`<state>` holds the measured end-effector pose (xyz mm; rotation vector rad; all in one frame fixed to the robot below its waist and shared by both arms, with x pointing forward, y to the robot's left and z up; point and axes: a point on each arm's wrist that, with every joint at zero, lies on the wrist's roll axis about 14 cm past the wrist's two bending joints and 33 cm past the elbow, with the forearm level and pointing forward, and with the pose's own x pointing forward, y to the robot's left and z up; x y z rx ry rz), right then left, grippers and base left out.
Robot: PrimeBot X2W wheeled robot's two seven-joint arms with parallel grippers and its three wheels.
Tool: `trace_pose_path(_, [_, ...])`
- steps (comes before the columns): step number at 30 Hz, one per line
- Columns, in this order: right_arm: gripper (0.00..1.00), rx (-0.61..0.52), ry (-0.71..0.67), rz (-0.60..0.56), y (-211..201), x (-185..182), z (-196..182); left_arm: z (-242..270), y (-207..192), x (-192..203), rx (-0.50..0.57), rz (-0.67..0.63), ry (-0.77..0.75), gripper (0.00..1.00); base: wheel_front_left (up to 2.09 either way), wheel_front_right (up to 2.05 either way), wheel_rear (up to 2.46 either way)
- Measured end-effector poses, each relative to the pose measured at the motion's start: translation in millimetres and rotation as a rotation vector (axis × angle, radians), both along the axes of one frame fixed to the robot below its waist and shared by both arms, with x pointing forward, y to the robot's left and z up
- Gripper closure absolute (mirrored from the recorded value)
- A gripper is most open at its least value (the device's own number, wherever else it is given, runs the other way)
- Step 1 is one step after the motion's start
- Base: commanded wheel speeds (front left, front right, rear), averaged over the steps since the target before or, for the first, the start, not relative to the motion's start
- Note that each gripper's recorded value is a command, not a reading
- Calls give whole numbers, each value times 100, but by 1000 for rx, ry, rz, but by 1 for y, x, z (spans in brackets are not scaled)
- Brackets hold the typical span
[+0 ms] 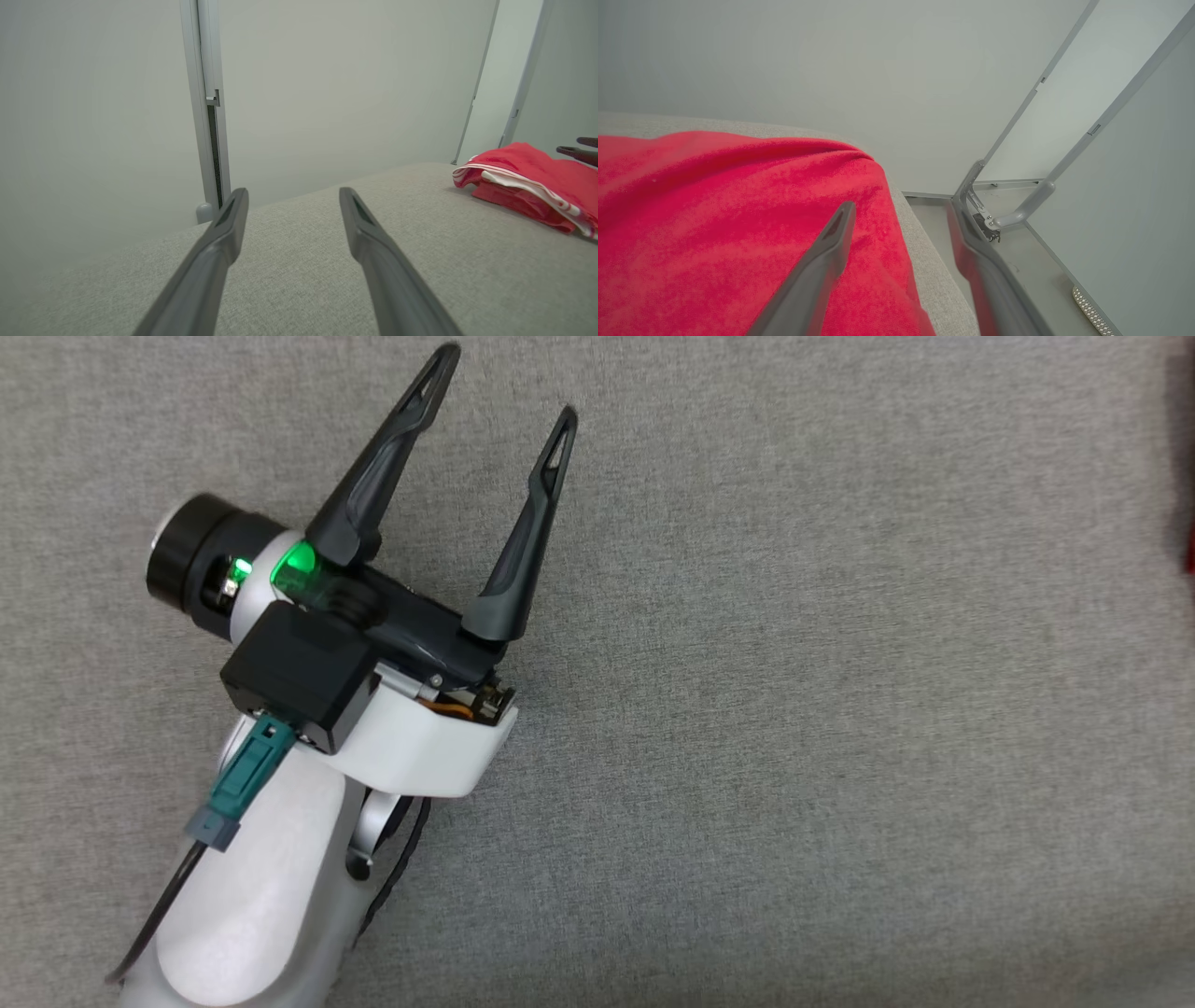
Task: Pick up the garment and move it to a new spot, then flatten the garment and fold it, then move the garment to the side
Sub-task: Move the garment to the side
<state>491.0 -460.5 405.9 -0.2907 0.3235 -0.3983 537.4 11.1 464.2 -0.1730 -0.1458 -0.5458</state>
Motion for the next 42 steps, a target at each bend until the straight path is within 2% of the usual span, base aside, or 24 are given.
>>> trace_pose_path(4, [0, 55, -85, 9, 20, -6, 10, 1, 14, -9, 0, 48, 30, 0, 0, 0, 0])
trace_pose_path(10, [0, 115, -226, 88, 70, -19, 42, 11, 42, -26, -6, 150, 62, 0, 0, 0, 0])
trace_pose_path(17, [0, 213, -296, 171, 130, -45, 53, 21, 75, -52, -2, 263, 86, 0, 0, 0, 0])
trace_pose_path(29, [0, 349, -303, 368, 232, -69, 67, 17, 141, -106, 18, 470, 165, 0, 0, 0, 0])
trace_pose_path(42, [0, 367, -282, 453, 261, -117, 94, 25, 169, -167, -13, 536, 186, 0, 0, 0, 0])
